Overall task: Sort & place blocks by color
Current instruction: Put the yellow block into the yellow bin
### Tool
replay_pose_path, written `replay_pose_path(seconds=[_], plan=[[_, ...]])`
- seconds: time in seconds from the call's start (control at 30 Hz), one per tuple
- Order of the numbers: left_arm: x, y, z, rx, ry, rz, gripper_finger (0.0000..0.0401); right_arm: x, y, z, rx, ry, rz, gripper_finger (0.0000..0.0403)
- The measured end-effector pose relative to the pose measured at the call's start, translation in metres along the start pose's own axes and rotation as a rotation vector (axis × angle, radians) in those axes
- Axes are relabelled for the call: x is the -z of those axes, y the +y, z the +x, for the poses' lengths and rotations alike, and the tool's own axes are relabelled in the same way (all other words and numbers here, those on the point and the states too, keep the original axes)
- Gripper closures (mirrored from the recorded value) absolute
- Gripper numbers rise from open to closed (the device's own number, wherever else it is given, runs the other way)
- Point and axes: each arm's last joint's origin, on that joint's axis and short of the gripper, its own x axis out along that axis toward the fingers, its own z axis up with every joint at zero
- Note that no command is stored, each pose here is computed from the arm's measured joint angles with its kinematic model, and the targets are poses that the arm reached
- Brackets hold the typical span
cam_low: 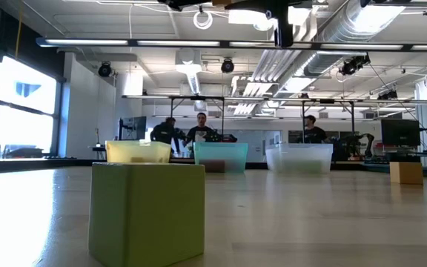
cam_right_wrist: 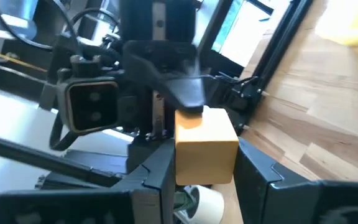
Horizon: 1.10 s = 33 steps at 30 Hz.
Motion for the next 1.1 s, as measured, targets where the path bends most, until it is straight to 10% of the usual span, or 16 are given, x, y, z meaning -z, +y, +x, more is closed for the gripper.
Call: replay_pose_path(seconds=[1.1], plan=[[0.0080,0.0016,0.0071,-0.003,0.034,0.061,0.0294,0.0009,-0.0007,-0.0002,0.004,0.020,-0.008,0.0300]])
